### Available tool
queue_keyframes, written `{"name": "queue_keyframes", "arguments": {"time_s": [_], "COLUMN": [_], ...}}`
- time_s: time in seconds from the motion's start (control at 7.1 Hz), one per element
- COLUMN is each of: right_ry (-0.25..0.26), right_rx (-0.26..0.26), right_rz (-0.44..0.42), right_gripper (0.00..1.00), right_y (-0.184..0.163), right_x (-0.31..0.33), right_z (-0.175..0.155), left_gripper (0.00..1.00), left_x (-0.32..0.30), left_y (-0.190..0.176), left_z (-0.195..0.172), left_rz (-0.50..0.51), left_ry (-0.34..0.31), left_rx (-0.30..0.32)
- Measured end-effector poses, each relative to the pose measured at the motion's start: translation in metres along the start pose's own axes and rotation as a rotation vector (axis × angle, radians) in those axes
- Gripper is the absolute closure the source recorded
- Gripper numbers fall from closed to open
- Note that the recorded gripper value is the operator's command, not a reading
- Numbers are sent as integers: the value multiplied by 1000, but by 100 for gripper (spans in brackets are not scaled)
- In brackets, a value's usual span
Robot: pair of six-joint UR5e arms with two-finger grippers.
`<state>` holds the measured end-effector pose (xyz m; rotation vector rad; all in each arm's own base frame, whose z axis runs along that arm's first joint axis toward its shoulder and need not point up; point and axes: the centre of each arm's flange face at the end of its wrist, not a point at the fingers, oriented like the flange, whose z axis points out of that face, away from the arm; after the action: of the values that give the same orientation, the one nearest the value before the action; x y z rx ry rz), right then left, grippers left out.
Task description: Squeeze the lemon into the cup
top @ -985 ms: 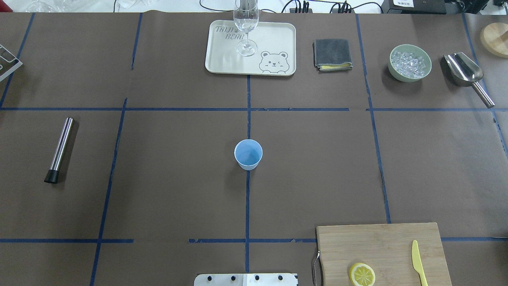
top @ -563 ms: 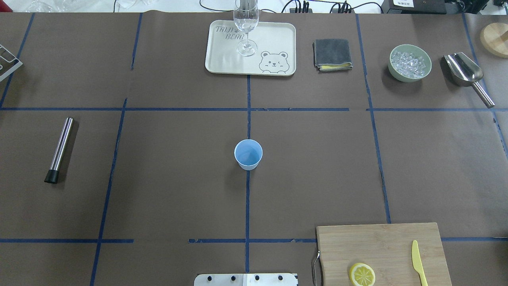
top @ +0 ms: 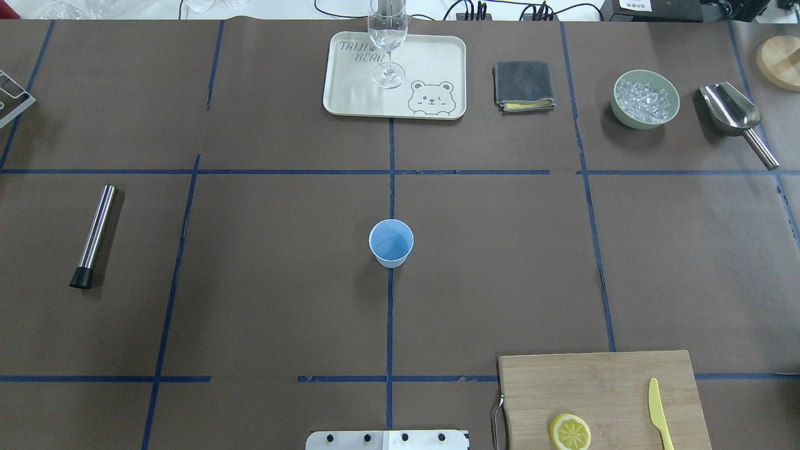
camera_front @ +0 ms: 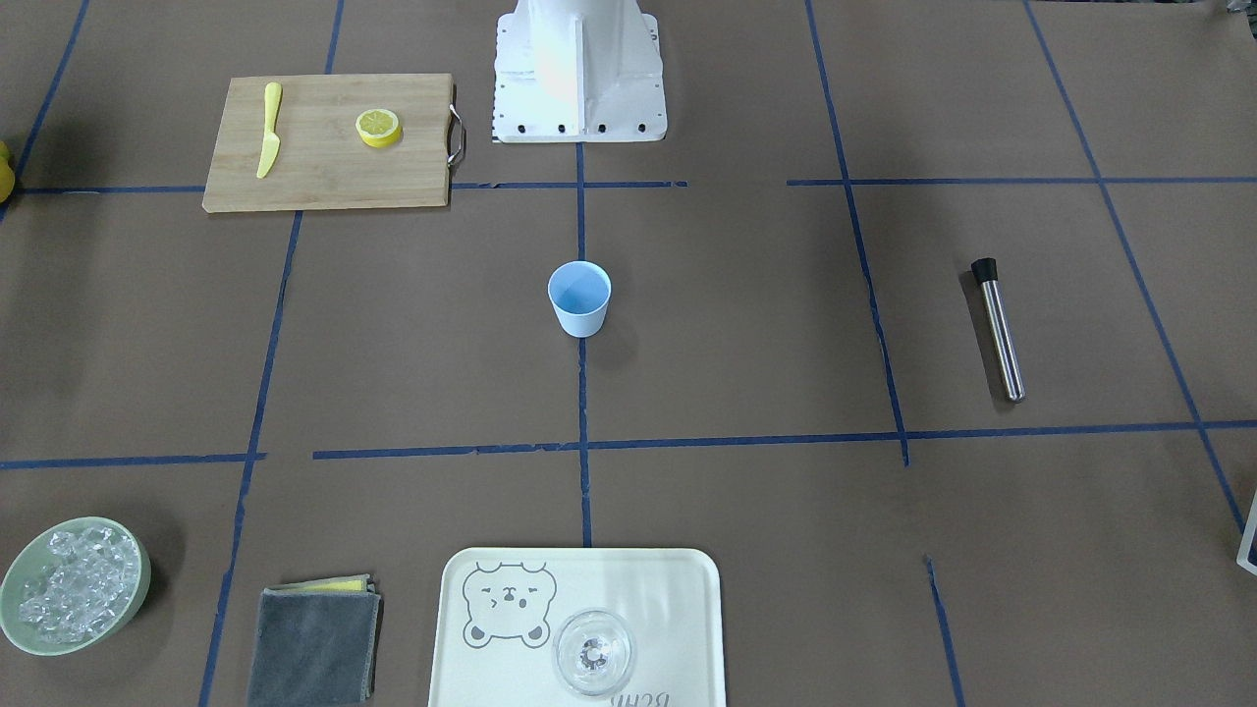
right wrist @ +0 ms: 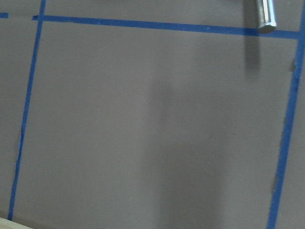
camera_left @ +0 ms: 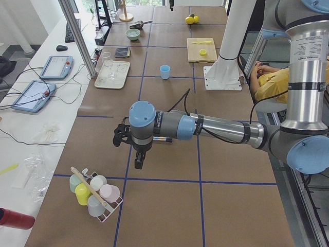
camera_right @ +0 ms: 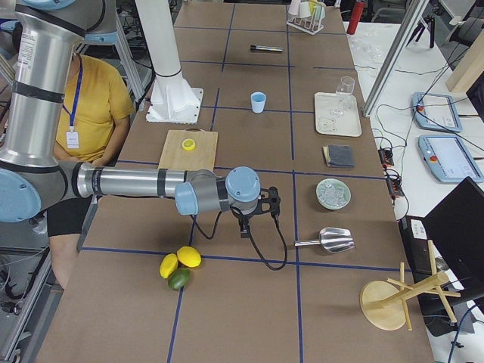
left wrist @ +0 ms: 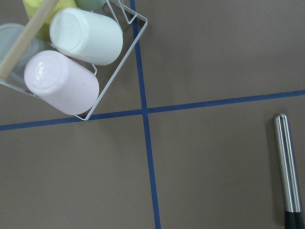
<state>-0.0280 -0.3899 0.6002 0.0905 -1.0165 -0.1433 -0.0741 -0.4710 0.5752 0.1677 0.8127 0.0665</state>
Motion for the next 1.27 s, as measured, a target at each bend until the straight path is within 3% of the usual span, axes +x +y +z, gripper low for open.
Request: {"name": "queue_keyframes", "arguments": {"time_s": [0.28, 0.56, 0.84, 1.13, 1.27], "right_ry": [-33, -13, 46, 28, 51], "right_rx": [-15, -37, 1, 6, 13], "right_rz": [16, 74, 152, 211, 231], "right_gripper": [0, 0, 0, 0, 0], "right_y": [6, 19, 66, 116, 139], "right_x": [-59, -137, -255, -330, -368], "right_z": [44, 91, 152, 168, 171], "left_gripper": [0, 0, 0, 0, 0], "left_x": [3, 2, 7, 7, 5], "left_y": [-1, -1, -2, -4, -4], "left_z": [-2, -1, -6, -5, -4], "left_rz": [3, 4, 20, 39, 46], "left_ry": [1, 2, 2, 2, 3], "left_rx": [4, 3, 19, 37, 45]}}
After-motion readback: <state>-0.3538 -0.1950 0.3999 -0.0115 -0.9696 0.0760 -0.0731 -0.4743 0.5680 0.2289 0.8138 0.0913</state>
